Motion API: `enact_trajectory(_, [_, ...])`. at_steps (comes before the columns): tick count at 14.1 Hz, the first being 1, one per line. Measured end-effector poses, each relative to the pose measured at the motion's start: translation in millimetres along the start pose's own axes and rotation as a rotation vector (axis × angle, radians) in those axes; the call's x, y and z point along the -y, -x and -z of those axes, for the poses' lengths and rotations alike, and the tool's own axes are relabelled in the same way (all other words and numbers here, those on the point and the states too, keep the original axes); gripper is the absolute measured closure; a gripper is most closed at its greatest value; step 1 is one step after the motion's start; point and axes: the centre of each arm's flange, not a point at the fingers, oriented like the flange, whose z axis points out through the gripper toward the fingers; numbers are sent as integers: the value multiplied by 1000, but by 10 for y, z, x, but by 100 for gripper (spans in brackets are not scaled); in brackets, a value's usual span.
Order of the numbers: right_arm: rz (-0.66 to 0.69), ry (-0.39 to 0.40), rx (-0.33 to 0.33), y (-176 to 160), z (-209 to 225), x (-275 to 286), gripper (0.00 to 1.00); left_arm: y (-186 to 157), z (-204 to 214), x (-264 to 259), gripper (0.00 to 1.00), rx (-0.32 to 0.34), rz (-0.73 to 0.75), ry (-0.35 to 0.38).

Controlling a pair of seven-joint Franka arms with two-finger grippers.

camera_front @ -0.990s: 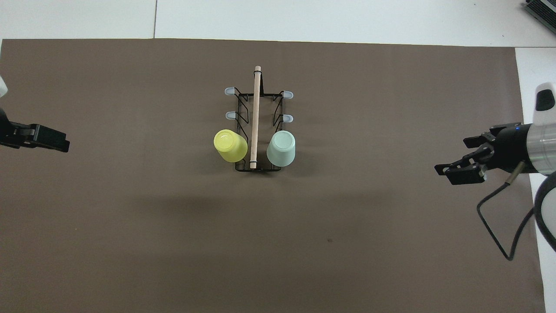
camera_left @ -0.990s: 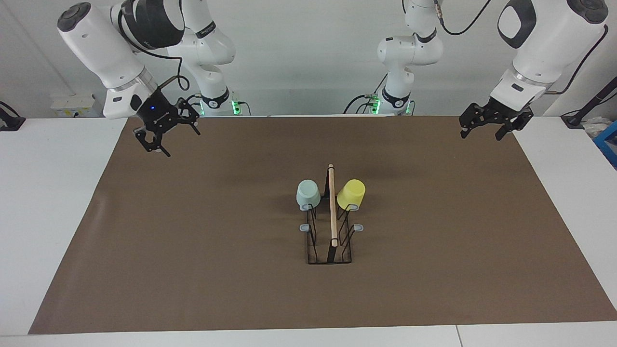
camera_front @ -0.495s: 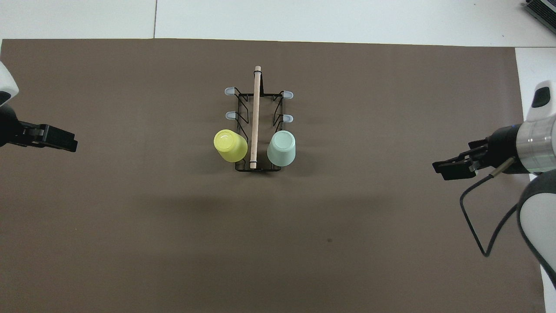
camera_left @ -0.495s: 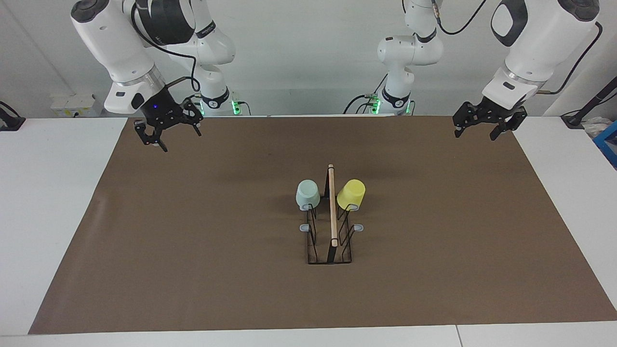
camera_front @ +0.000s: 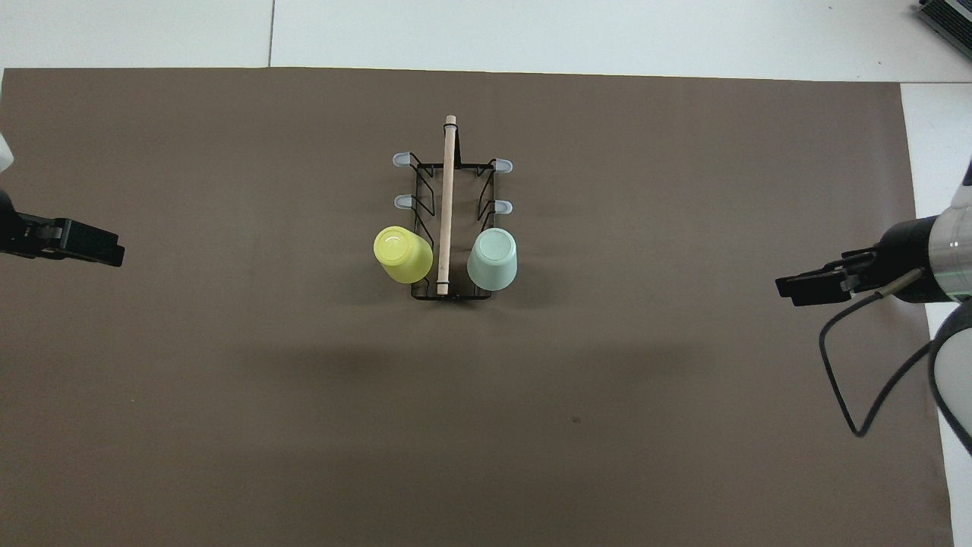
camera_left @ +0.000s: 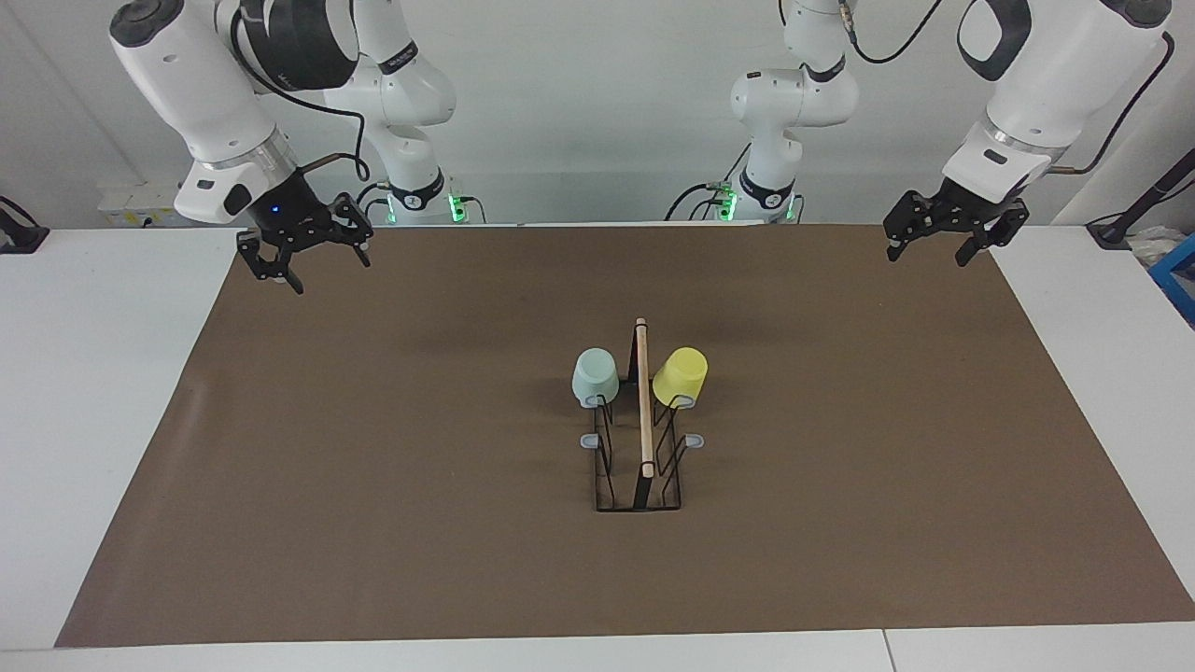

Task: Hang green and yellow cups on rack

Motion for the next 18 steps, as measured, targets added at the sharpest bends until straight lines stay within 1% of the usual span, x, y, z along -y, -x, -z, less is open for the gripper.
enact_trajectory(1, [-51,33,13,-16,-1,67,0,4,-2,13,0,2,2,0])
enact_trajectory(3, [-95,71,34,-50,4,252,0,16,-5,38,0,9,7,1])
enact_trajectory(7, [-155,78,44,-71,11,381,0,45,40,51,0,9,10,2])
enact_trajectory(12, [-181,79,43,-142,-66,297,0,52,45,69,0,10,13,2])
enact_trajectory(13, [-183,79,46,-155,-87,281,3,52,45,71,0,10,14,2])
enact_trajectory(14, [-182,79,48,-165,-101,283,14,53,46,72,0,10,14,2])
enact_trajectory(15, [-179,79,49,-175,-109,298,15,54,49,72,0,10,14,2])
enact_trajectory(16, [-176,79,49,-181,-112,315,12,56,52,72,0,9,14,2])
enact_trajectory(17, [-175,79,49,-184,-109,326,2,57,54,73,0,9,14,2])
enact_trajectory(18, [-174,80,46,-188,-102,330,0,58,55,74,0,9,14,2])
